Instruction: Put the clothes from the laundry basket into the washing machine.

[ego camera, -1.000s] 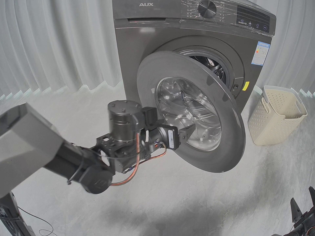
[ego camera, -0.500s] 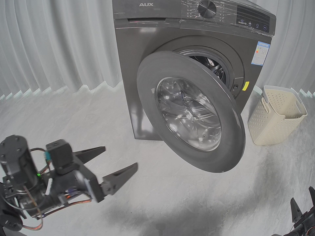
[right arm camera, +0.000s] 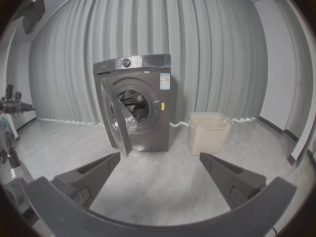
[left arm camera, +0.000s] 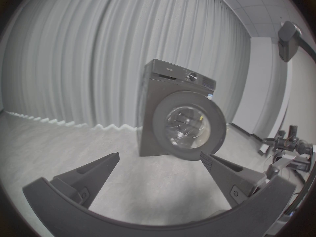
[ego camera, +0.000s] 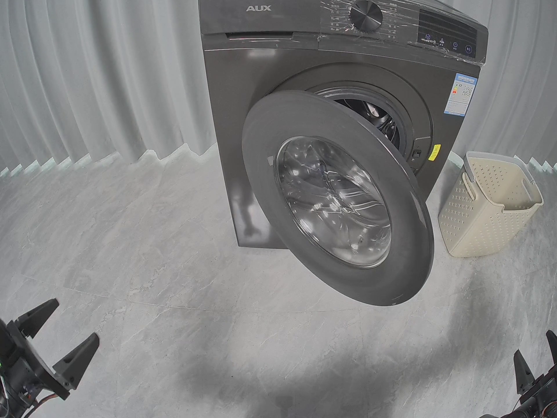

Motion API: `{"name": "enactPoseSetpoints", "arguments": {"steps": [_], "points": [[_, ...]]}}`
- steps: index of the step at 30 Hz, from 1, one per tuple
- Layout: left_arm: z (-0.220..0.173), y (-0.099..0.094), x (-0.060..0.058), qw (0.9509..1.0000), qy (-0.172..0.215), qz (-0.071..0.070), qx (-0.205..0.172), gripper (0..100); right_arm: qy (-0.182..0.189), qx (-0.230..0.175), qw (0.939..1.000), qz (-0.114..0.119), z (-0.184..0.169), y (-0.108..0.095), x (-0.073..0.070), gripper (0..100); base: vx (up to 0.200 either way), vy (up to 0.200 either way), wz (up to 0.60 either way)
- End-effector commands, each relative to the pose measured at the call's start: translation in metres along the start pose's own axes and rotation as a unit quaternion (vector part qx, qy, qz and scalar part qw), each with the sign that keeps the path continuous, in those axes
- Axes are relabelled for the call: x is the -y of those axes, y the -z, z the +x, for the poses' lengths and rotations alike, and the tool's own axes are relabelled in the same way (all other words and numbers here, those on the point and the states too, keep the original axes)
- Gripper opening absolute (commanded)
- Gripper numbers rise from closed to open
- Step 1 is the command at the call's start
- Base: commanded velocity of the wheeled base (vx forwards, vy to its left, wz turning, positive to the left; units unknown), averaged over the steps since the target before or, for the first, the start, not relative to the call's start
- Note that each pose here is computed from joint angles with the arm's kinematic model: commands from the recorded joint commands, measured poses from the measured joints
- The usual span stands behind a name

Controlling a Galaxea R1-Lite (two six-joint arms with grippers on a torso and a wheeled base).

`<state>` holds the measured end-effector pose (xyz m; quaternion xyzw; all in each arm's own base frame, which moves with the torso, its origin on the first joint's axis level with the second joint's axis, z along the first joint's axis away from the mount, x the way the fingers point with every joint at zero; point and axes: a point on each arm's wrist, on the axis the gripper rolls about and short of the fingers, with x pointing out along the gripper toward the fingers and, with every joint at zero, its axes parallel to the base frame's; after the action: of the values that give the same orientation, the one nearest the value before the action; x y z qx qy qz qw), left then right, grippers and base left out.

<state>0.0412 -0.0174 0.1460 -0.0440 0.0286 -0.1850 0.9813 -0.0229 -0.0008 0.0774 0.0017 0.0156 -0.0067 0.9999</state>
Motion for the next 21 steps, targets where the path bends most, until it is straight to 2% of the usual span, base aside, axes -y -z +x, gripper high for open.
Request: {"name": "enactPoseSetpoints", "arguments": {"steps": [1, 4, 5, 6, 8, 9, 10, 11, 13, 15, 16, 17, 18, 19, 20, 21], "points": [[-0.058, 0.063, -0.004, 0.9863, -0.158, 0.036, 0.027, 100, 0.002, 0.008, 1.0, -0.001, 0.0, 0.001, 0.0, 100, 0.0, 0.0, 0.0], [-0.058, 0.064, -0.005, 0.9845, -0.173, 0.002, 0.028, 100, -0.001, 0.009, 1.0, 0.002, -0.001, 0.002, 0.0, 100, 0.0, 0.0, 0.0], [-0.058, 0.064, -0.005, 0.9832, -0.181, 0.001, 0.028, 100, -0.004, 0.01, 0.9999, 0.002, -0.001, 0.001, 0.0, 100, 0.0, 0.0, 0.0], [-0.058, 0.064, -0.005, 0.981, -0.192, 0.005, 0.027, 100, -0.008, 0.01, 0.9999, 0.003, 0.0, 0.002, 0.0, 100, 0.0, 0.0, 0.0], [-0.061, 0.065, -0.004, 0.9678, -0.247, 0.028, 0.04, 100, -0.014, 0.013, 0.9998, 0.002, 0.0, 0.002, -0.001, 100, 0.0, 0.0, 0.0], [-0.063, 0.066, -0.002, 0.9633, -0.261, 0.038, 0.052, 100, -0.013, 0.014, 0.9998, 0.002, 0.0, 0.002, -0.001, 100, 0.0, 0.0, 0.0], [-0.063, 0.066, -0.002, 0.9632, -0.259, 0.045, 0.055, 100, -0.013, 0.013, 0.9998, 0.002, 0.0, 0.002, -0.001, 100, 0.0, 0.0, 0.0], [-0.063, 0.066, -0.003, 0.9648, -0.255, 0.039, 0.052, 100, -0.013, 0.013, 0.9998, 0.002, 0.0, 0.002, -0.001, 100, 0.0, 0.0, 0.0], [-0.063, 0.066, -0.003, 0.9667, -0.247, 0.04, 0.052, 100, -0.017, 0.032, 0.9993, 0.005, -0.001, -0.004, -0.001, 100, 0.0, 0.0, 0.0], [-0.065, 0.066, -0.002, 0.9681, -0.239, 0.044, 0.061, 100, -0.022, 0.106, 0.994, 0.01, -0.011, -0.034, -0.001, 100, 0.0, 0.0, 0.0], [-0.065, 0.066, -0.001, 0.9714, -0.225, 0.042, 0.062, 100, -0.03, 0.155, 0.9873, 0.018, -0.021, -0.058, -0.001, 100, 0.0, 0.0, 0.0], [-0.065, 0.066, -0.001, 0.9722, -0.222, 0.042, 0.061, 100, -0.033, 0.164, 0.9858, 0.019, -0.023, -0.066, -0.001, 100, 0.0, 0.0, 0.0], [-0.064, 0.068, -0.001, 0.973, -0.222, 0.03, 0.055, 100, -0.04, 0.171, 0.9843, 0.02, -0.027, -0.088, -0.001, 100, 0.0, 0.0, 0.0], [-0.064, 0.068, -0.001, 0.9731, -0.222, 0.028, 0.055, 100, -0.039, 0.171, 0.9843, 0.019, -0.027, -0.089, -0.001, 100, 0.0, 0.0, 0.0], [-0.064, 0.069, -0.001, 0.9743, -0.218, 0.004, 0.057, 100, -0.053, 0.141, 0.9884, 0.018, -0.022, -0.098, -0.001, 100, 0.0, 0.0, 0.0], [-0.064, 0.069, -0.001, 0.9742, -0.218, 0.007, 0.059, 100, -0.065, 0.121, 0.9904, 0.017, -0.017, -0.098, -0.002, 100, 0.0, 0.0, 0.0]]}}
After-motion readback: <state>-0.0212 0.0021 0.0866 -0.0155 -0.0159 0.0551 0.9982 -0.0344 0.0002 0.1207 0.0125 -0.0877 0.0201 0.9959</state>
